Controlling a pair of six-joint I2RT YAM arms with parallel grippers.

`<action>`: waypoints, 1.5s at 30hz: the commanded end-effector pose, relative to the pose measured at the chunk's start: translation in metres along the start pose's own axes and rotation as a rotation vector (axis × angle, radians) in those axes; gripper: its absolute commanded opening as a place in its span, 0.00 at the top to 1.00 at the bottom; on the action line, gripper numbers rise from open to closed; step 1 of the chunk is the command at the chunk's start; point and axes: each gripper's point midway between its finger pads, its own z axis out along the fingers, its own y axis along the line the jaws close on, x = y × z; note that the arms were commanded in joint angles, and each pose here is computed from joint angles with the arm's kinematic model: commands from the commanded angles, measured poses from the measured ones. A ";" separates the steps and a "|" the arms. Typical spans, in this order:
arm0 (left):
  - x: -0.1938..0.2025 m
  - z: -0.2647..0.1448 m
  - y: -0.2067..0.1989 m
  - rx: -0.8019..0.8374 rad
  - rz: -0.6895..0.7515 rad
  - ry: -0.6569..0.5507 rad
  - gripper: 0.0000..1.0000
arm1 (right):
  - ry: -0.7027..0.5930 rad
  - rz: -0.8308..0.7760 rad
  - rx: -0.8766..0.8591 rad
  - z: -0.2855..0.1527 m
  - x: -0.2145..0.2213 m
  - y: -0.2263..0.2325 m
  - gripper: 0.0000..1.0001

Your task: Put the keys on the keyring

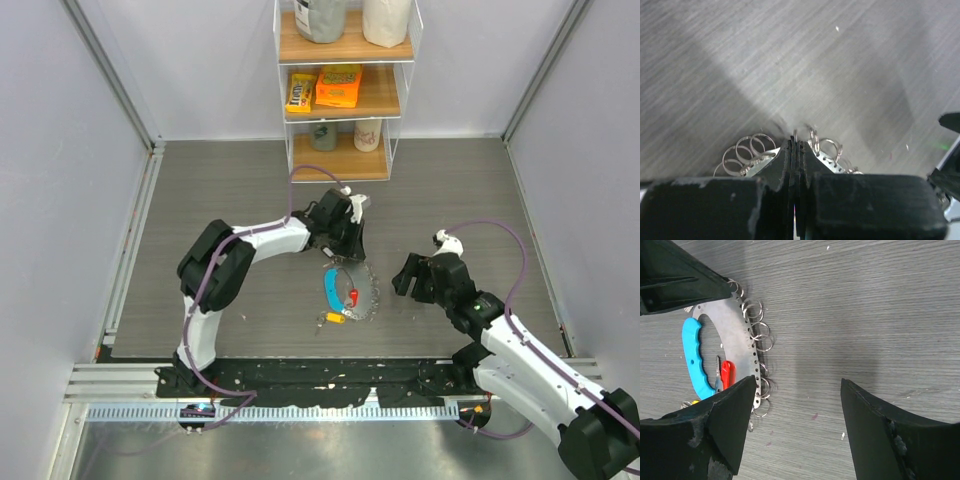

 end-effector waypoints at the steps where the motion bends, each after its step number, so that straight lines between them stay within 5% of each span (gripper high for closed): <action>1: -0.035 -0.046 -0.045 0.141 0.093 -0.148 1.00 | -0.047 -0.040 -0.076 -0.008 -0.018 0.017 0.26; 14: -0.018 -0.114 -0.109 0.424 0.211 -0.267 1.00 | -0.147 -0.160 -0.370 -0.058 -0.049 0.071 0.27; 21: -0.006 -0.159 -0.140 0.548 0.289 -0.321 1.00 | -0.192 -0.255 -0.554 -0.100 -0.063 0.104 0.36; 36: 0.023 -0.251 -0.187 0.662 0.457 -0.418 1.00 | -0.101 -0.599 -0.976 -0.197 -0.064 0.192 0.37; 45: 0.046 -0.301 -0.203 0.698 0.521 -0.440 1.00 | -0.059 -0.782 -1.059 -0.227 -0.060 0.215 0.37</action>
